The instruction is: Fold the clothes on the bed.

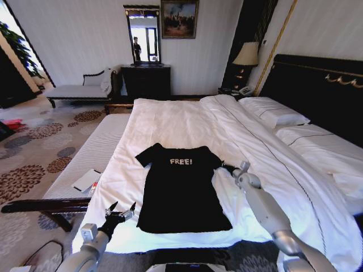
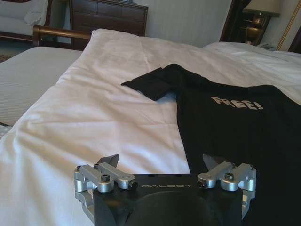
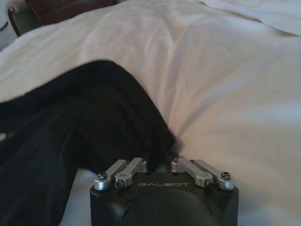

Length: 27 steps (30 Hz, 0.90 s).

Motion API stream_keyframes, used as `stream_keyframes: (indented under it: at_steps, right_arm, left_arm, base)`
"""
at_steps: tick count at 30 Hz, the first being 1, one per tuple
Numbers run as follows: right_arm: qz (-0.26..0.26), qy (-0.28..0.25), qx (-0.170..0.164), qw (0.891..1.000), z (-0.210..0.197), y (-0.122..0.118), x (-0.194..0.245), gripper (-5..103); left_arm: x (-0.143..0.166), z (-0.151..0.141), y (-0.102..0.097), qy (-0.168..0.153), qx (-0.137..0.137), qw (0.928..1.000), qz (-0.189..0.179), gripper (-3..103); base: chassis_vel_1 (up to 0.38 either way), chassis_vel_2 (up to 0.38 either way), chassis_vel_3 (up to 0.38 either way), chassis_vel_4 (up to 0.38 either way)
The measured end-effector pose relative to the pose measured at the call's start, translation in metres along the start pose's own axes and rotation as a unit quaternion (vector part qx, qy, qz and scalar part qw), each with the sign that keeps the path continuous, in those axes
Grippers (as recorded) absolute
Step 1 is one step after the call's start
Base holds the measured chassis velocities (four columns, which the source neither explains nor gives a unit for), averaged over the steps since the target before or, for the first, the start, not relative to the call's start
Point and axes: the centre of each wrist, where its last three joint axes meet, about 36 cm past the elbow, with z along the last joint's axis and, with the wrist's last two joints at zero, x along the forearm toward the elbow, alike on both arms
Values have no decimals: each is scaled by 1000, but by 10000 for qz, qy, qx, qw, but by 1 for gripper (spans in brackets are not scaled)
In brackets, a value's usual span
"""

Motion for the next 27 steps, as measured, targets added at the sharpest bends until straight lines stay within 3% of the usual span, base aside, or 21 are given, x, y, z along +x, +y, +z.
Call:
stream_keyframes:
  at_steps: [3,5,9,11,13,15,17,19,20,21,27]
  right_arm:
    - [114,-72,-55,9999,4,-2,6,35]
    - [135,-135,-69,9998,3,-4,7,35]
    - [106,-532,-47,9985,-10,-6,10,57]
    - [64,-629,-52,9980,-15,-4,11,57]
    - [-9,-711,-83,9974,-24,1,15,68]
    - [-35,-661,-86,9978,-30,5,20,79]
    - [-31,-600,-97,9981,-31,6,23,79]
    - [30,-474,-195,9987,-36,3,27,90]
    - [60,-424,-243,9988,-38,1,29,90]
    - [105,-388,-345,9986,-44,-5,30,98]
    - [-14,-422,-766,9962,-80,-24,25,100]
  left_arm:
    - [-1,2,-2,31,6,10000,40,100]
    - [-1,2,-3,33,6,10000,52,100]
    - [-2,1,-4,34,-5,10000,86,100]
    - [-2,1,-4,29,-6,10000,90,100]
    - [-1,0,-4,18,-16,10000,84,100]
    - [-1,-1,-3,8,-21,10000,70,100]
    - [0,-2,-3,2,-21,10000,65,100]
    - [0,-2,-2,-5,-25,10000,54,100]
    - [0,-2,-2,-7,-25,10000,54,100]
    - [0,-3,-2,-7,-22,10000,56,100]
    - [-1,-2,-4,5,-15,10000,81,100]
  base:
    - [0,0,0,0]
    - [0,0,0,0]
    - [0,0,0,0]
    - [0,0,0,0]
    - [0,0,0,0]
    - [0,0,0,0]
    - [0,0,0,0]
    - [0,0,0,0]
    - [0,0,0,0]
    - [0,0,0,0]
    - [0,0,0,0]
